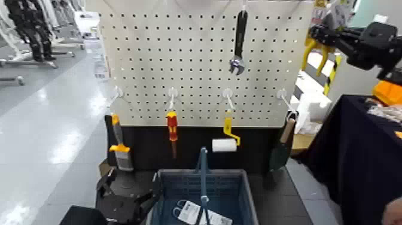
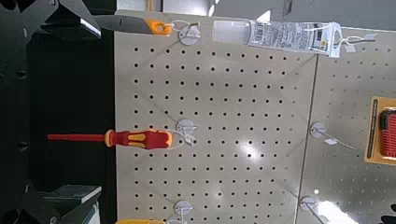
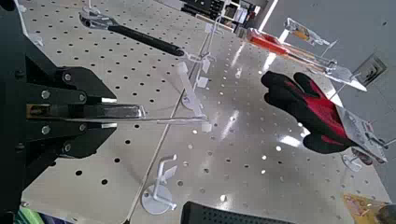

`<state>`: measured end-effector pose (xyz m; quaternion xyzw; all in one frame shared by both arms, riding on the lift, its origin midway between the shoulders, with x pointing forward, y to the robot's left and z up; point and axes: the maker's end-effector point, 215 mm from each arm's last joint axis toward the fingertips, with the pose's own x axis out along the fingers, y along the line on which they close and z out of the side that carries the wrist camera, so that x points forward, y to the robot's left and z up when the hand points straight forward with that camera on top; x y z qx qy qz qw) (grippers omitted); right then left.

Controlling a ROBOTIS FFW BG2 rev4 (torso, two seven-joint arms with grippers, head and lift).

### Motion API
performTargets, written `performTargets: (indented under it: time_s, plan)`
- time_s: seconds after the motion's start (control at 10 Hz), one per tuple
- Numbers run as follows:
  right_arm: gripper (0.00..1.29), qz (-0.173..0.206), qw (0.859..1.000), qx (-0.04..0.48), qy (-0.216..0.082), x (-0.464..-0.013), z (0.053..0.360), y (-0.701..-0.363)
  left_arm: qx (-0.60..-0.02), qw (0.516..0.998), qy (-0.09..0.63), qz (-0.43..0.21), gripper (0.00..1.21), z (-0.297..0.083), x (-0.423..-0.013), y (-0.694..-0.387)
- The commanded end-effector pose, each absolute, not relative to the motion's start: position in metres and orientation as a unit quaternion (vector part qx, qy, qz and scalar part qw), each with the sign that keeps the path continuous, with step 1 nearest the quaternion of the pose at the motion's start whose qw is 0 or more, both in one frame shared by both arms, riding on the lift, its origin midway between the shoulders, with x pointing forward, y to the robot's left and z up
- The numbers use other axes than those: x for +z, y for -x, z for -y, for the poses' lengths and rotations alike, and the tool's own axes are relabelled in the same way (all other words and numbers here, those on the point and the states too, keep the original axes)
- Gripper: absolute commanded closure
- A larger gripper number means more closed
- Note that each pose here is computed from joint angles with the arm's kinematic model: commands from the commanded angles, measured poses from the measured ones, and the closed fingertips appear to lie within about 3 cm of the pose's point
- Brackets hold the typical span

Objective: Put the yellow pliers into the crate.

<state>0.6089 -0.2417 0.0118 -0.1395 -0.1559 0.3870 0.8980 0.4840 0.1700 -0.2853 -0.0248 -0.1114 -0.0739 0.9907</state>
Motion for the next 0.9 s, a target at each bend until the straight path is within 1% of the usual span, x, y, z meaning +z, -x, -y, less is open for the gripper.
performTargets:
  time_s: [0.1, 0.2, 0.3, 0.5, 0.7, 0.9]
  plan:
    - [1.05, 0.155, 0.899, 0.385, 0.136, 0.007, 0.236, -0.580, -0.075, 0.991, 0.026, 0.110, 0.13, -0.168, -0.285, -0.485]
    - [1.05, 0.159, 0.900, 0.384, 0.129, 0.003, 0.233, -0.571, -0.076, 0.991, 0.026, 0.111, 0.14, -0.167, -0.284, -0.486]
    - [1.05, 0.158, 0.902, 0.385, 0.115, -0.007, 0.226, -0.565, -0.078, 0.990, 0.026, 0.111, 0.13, -0.167, -0.284, -0.486]
    - [1.05, 0.143, 0.907, 0.388, 0.080, -0.044, 0.211, -0.556, -0.083, 0.990, 0.023, 0.111, 0.14, -0.164, -0.283, -0.487]
    - [1.05, 0.127, 0.910, 0.393, 0.035, -0.082, 0.198, -0.546, -0.085, 0.990, 0.022, 0.110, 0.14, -0.161, -0.282, -0.489]
    - [1.05, 0.101, 0.912, 0.398, -0.008, -0.124, 0.184, -0.538, -0.089, 0.990, 0.021, 0.111, 0.14, -0.157, -0.280, -0.491]
